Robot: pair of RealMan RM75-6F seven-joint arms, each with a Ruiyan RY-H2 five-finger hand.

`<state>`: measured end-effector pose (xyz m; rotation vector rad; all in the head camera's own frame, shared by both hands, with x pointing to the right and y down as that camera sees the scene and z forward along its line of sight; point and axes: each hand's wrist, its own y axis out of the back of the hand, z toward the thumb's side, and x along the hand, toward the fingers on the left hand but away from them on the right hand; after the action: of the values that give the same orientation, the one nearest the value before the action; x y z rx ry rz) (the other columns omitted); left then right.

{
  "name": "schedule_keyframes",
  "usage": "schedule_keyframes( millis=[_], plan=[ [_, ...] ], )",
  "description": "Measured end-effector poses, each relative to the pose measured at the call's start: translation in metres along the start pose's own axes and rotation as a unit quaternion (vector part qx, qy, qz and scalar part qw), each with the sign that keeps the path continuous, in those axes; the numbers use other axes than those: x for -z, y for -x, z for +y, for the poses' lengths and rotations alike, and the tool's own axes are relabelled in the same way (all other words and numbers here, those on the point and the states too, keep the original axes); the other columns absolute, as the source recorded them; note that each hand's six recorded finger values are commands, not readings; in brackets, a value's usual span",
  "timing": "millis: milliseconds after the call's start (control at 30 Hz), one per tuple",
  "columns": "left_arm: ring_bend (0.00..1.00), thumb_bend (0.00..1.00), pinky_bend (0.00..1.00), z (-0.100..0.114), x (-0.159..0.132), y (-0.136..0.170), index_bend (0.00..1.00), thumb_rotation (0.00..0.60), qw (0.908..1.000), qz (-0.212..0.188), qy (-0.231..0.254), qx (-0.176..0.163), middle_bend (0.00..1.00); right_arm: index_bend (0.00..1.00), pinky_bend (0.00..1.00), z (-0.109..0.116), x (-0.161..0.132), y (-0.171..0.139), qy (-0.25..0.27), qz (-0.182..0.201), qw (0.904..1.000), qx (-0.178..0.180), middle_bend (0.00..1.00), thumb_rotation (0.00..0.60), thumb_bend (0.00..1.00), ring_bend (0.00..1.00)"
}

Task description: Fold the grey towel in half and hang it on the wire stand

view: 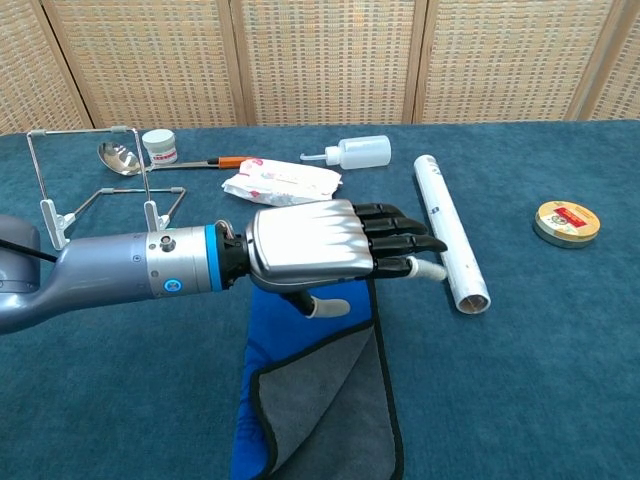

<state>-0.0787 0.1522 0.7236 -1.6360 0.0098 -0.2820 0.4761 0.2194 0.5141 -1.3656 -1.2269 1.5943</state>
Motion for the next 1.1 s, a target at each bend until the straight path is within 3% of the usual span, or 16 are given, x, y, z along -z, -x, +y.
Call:
schedule_keyframes(
  millis=[300,633,833,1100],
  plan=[
    [0.00,0.32,0.09,0.016,0.019,0.020,0.00,0.600,0.9995,-0.013,-0.021,-0.020,0.00,0.00,0.00,0.001,-0.002,-0.001,0.001,0.003,1.0000,0.000,0.00,0.600,0.00,0.00],
    [0.00,0.32,0.10,0.030,0.030,0.075,0.15,0.600,0.9987,-0.044,-0.015,-0.020,0.00,0.00,0.00,0.002,-0.006,-0.006,0.001,0.012,0.9999,0.002,0.00,0.600,0.00,0.00],
    [0.00,0.32,0.14,0.032,0.018,0.108,0.19,0.600,0.9975,-0.070,0.010,-0.005,0.00,0.00,0.00,0.002,-0.008,-0.007,0.001,0.015,0.9999,0.002,0.00,0.600,0.00,0.00],
    [0.00,0.32,0.14,0.026,-0.011,0.116,0.23,0.600,0.9945,-0.074,0.073,0.007,0.00,0.00,0.00,0.002,-0.010,-0.007,0.001,0.018,0.9998,0.002,0.00,0.600,0.00,0.00]
  ],
)
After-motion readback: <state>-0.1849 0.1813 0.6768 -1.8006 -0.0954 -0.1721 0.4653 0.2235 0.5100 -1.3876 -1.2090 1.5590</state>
